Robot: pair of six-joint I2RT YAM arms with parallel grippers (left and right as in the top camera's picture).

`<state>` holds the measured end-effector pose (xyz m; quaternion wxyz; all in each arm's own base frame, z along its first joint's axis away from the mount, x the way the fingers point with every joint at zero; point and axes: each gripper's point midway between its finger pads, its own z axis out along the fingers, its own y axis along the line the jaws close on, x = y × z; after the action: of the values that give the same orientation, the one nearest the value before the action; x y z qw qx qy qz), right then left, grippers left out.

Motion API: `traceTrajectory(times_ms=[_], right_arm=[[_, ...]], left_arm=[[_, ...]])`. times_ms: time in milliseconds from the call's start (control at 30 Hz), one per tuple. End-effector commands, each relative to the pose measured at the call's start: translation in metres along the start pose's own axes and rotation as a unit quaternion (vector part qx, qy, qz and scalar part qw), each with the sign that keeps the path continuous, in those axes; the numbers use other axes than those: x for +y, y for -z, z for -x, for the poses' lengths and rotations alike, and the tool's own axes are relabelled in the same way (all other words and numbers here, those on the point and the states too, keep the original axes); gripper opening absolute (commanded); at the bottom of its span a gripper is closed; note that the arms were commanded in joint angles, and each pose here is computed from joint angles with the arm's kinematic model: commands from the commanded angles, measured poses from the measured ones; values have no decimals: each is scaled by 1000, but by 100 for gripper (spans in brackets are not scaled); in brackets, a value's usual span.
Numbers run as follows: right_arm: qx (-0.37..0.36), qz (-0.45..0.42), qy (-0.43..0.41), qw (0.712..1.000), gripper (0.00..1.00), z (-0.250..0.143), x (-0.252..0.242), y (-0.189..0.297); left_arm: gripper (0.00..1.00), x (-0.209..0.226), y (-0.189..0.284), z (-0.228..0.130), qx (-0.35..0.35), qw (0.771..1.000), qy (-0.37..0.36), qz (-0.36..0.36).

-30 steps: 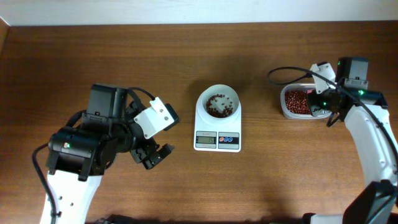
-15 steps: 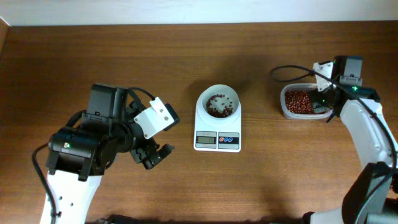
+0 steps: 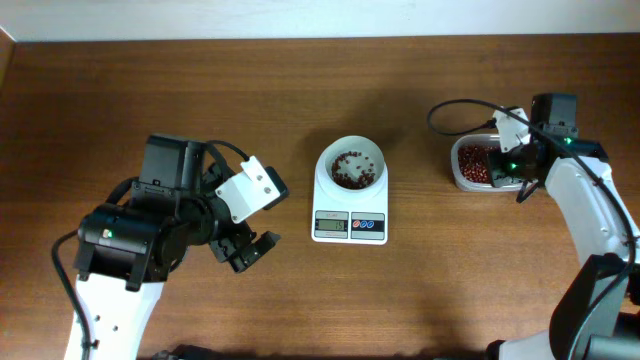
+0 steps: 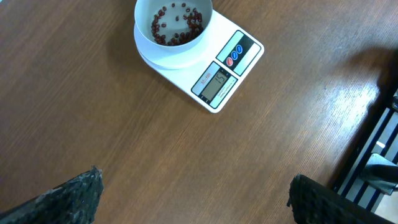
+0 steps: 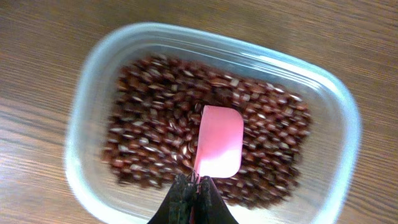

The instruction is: Scoop and weigh 50g on scale

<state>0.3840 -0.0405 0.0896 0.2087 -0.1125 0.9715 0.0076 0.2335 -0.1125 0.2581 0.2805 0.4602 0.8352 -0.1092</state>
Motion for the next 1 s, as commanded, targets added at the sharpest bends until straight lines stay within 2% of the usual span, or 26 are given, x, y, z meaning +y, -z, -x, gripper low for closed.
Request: traceTrajectory(times_ms=[0,200,400,700,800,967], right_arm=[[-9,61,-31,998,4,2,19,-4],[-16,105,-79,991,4,6,34,-1],[-6,107,-150,983,4,-4,14,-7],[-48,272,-234,932,4,-2,14,-3],[-65,296,-249,920,4,0,10,4],[-52,320,-271,907,4,-7,11,-4]], left_arm=[[99,-2,0,0,-5,1000,-7,-5],[99,-2,0,0,-5,1000,-7,-5],[99,-2,0,0,-5,1000,-7,-5],[99,-2,0,0,-5,1000,-7,-5],[99,-2,0,0,-5,1000,-7,-5],[99,-2,0,0,-5,1000,-7,-5]])
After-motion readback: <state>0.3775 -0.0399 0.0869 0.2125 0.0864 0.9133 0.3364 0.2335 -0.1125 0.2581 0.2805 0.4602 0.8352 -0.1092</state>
